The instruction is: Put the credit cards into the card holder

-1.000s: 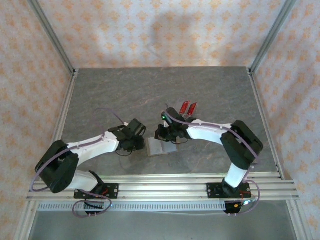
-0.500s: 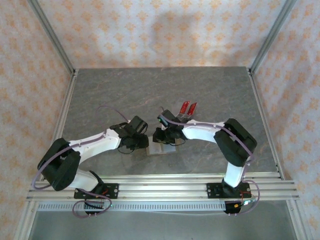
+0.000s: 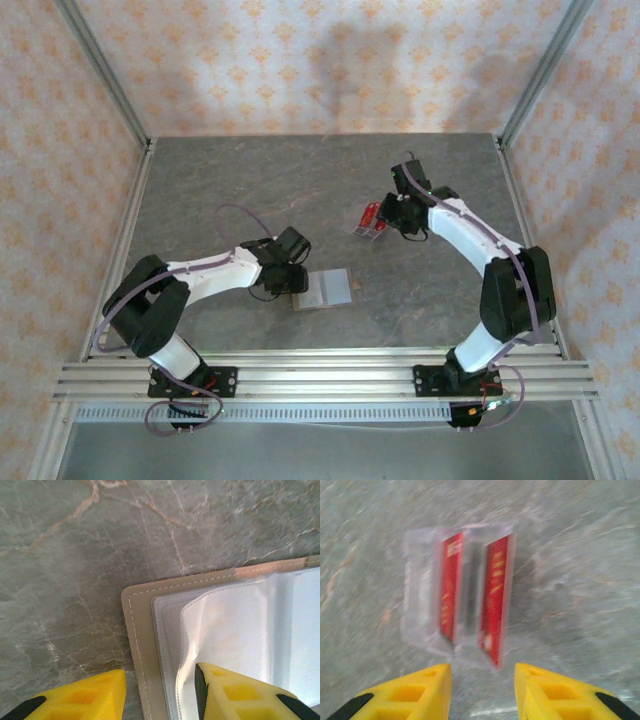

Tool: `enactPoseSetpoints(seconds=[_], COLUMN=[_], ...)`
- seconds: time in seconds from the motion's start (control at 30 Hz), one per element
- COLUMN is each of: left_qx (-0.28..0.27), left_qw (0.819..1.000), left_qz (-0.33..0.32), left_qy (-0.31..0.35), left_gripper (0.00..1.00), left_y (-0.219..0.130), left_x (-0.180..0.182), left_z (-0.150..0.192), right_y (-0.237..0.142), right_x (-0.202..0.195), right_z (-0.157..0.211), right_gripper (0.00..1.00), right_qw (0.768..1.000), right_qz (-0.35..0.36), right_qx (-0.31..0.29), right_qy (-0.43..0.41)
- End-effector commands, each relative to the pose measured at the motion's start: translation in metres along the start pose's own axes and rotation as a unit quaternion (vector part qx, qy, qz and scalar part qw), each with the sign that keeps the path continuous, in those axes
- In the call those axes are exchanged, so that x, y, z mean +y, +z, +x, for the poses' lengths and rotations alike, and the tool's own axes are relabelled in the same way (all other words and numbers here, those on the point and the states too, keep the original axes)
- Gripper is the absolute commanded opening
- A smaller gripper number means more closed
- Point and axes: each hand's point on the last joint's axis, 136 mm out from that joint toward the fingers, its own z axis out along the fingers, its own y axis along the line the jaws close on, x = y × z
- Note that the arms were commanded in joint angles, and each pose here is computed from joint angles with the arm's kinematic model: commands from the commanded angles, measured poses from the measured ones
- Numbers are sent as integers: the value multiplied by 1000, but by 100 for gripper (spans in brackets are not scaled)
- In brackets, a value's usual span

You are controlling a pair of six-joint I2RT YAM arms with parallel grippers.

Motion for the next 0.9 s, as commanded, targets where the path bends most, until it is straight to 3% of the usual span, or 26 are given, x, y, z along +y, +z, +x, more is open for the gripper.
enactPoseSetpoints(seconds=[0.0, 0.33, 0.87], left_qx=[-5, -8, -11], left_qw=[1000, 1000, 1000], left_qz=[-8, -9, -13], left_qy=[19, 20, 15], left_gripper=[41, 41, 41], left_y=[0, 0, -1], left_x=[-2, 0, 3], left_z=[-2, 1, 2], right_y=[7, 42, 47], right_x=[-17, -16, -6], right_z=[-9, -18, -20], right_gripper=[38, 35, 9], right_qw=[999, 997, 998], right_qz=[45, 61, 42], right_qx=[9, 43, 52], right_qy=[-5, 0, -8])
